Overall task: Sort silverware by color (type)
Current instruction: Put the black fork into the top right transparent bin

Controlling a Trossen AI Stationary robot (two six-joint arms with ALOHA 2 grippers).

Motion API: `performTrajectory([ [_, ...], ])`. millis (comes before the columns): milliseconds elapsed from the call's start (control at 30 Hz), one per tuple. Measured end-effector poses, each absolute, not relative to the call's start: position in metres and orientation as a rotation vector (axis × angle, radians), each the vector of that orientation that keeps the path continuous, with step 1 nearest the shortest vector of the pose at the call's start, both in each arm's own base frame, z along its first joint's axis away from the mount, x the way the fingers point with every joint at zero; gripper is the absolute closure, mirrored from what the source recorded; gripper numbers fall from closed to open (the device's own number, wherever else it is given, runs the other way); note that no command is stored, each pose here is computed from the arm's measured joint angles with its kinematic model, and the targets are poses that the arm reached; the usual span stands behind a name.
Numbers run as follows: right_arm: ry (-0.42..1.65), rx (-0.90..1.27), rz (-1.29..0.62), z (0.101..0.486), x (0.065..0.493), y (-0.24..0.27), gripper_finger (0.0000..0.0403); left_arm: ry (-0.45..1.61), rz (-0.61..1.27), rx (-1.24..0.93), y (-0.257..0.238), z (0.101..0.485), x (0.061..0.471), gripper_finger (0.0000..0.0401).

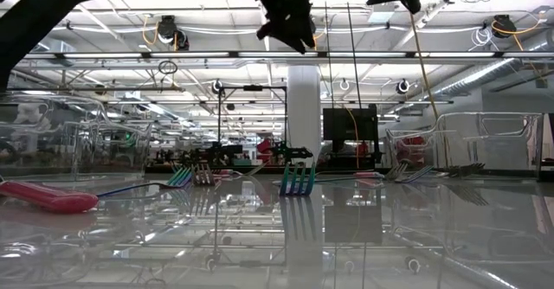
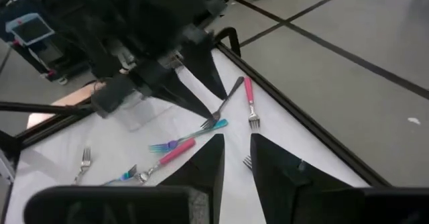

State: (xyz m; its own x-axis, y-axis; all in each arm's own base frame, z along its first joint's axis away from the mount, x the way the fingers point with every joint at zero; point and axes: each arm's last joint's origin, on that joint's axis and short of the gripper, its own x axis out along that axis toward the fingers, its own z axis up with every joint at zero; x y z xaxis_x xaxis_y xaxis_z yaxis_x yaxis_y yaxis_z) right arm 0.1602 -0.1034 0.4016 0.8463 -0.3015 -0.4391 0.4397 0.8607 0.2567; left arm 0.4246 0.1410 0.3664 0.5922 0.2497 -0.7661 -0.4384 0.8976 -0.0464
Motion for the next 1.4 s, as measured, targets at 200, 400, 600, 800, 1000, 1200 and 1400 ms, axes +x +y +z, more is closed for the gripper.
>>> performTrajectory([
  [200, 0.407, 0.337, -0.394, 0.401, 0.16, -0.103, 0.0332, 0.904, 0.409, -0.316, 0.151, 0.342, 0.435, 0.0254],
  [400, 0.392, 0.412, -0.41, 0.401, 0.16, -0.103, 0.0332, 0.975, 0.424, -0.35, 0.165, 0.314, 0.443, 0.0252],
  [600, 0.338, 0.608, -0.45, 0.404, 0.157, -0.101, 0.0332, 1.08, 0.406, -0.337, 0.179, 0.281, 0.449, 0.02],
  [800, 0.284, 0.729, -0.451, 0.408, 0.154, -0.095, 0.0332, 1.139, 0.365, -0.279, 0.183, 0.256, 0.458, 0.0115],
  [1000, 0.25, 0.751, -0.449, 0.412, 0.15, -0.091, 0.0332, 1.114, 0.385, -0.257, 0.181, 0.257, 0.462, 0.0094],
  [1200, 0.258, 0.729, -0.448, 0.412, 0.15, -0.092, 0.0332, 1.079, 0.383, -0.242, 0.184, 0.257, 0.464, 0.0093],
  [1400, 0.28, 0.736, -0.455, 0.409, 0.151, -0.093, 0.0332, 1.011, 0.338, -0.224, 0.189, 0.243, 0.479, 0.0093],
])
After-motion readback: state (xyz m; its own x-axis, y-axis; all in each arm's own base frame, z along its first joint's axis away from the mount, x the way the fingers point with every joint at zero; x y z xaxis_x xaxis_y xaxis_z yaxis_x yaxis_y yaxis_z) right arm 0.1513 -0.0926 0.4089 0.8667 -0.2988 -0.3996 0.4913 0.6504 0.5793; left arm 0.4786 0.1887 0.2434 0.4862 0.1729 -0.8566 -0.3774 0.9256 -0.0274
